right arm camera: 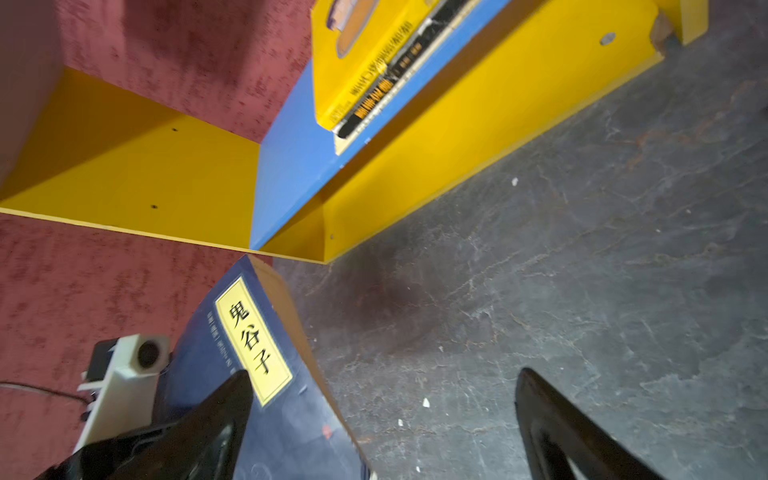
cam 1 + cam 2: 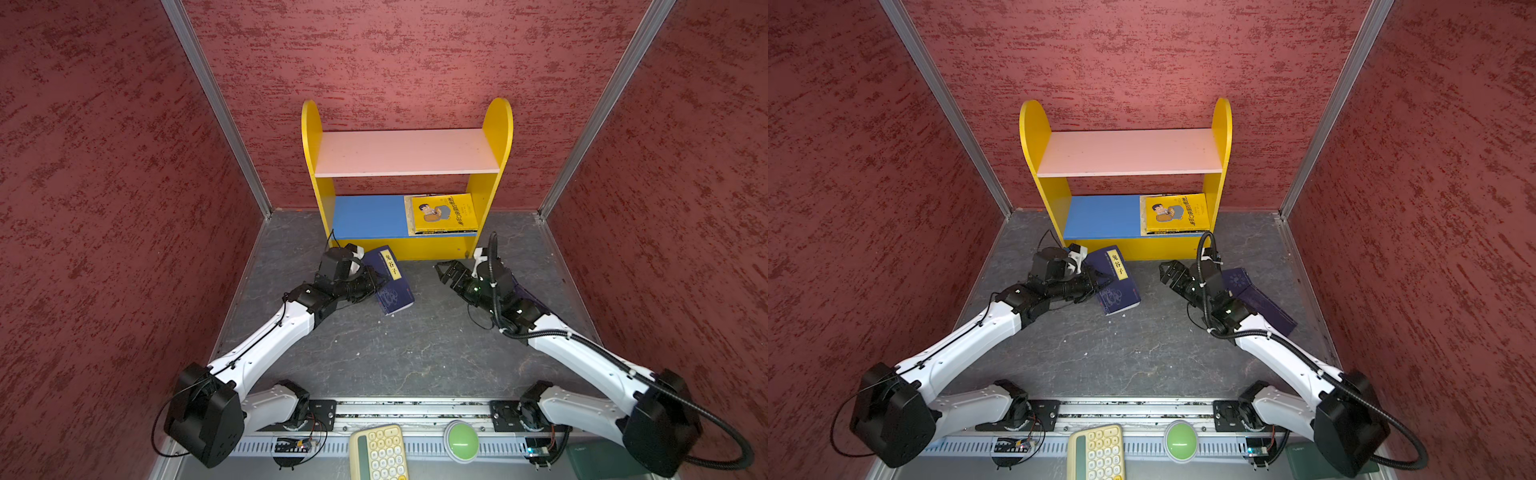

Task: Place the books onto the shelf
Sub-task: 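Carry the dark blue book with both grippers toward the blue shelf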

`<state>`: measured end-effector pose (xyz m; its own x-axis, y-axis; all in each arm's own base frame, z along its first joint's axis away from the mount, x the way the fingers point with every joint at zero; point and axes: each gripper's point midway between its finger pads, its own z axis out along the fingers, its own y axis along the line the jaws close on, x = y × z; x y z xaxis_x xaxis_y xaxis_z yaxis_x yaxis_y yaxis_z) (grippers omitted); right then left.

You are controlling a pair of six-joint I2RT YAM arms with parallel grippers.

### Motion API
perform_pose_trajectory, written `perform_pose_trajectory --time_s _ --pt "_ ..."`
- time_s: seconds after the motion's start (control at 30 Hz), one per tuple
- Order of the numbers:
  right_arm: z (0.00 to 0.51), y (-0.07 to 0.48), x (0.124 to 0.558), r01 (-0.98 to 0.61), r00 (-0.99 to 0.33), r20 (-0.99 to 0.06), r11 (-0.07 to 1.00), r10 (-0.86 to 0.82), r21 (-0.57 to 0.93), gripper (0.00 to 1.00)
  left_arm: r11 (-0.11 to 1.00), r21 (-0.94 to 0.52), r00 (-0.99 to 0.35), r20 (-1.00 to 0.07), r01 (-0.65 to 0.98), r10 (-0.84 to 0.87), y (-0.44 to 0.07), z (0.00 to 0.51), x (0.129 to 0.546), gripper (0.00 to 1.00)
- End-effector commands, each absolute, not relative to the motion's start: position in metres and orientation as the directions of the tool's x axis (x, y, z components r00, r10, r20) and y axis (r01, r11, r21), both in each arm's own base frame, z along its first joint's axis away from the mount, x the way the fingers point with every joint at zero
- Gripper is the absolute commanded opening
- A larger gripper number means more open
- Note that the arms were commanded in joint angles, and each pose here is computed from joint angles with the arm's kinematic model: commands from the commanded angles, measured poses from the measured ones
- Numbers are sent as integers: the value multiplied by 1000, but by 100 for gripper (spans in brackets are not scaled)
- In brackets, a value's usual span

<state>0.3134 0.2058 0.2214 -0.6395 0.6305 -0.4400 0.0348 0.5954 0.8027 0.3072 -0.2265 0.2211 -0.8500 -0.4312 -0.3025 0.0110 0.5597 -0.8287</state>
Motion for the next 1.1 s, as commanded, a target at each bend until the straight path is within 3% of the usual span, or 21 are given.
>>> perform_pose_trajectory --time_s 0.0,0.17,0.53,0.83,1.07 --pt "229 215 307 5 -671 -379 515 638 857 99 412 -904 -816 -323 116 -479 -238 279 333 6" --pt "256 241 304 -90 -718 -302 346 628 934 99 281 -945 -784 -301 168 -543 -249 326 364 6" --pt "303 275 315 -235 -753 -251 107 608 966 96 192 -958 -774 -286 215 -564 -274 358 383 6" --pt "331 282 333 -279 -724 -205 -9 658 960 78 178 -959 -778 -283 221 -561 -282 362 374 7" --pt "352 285 336 -330 -723 -180 -104 667 938 69 181 -960 -773 -278 212 -570 -280 359 378 8"
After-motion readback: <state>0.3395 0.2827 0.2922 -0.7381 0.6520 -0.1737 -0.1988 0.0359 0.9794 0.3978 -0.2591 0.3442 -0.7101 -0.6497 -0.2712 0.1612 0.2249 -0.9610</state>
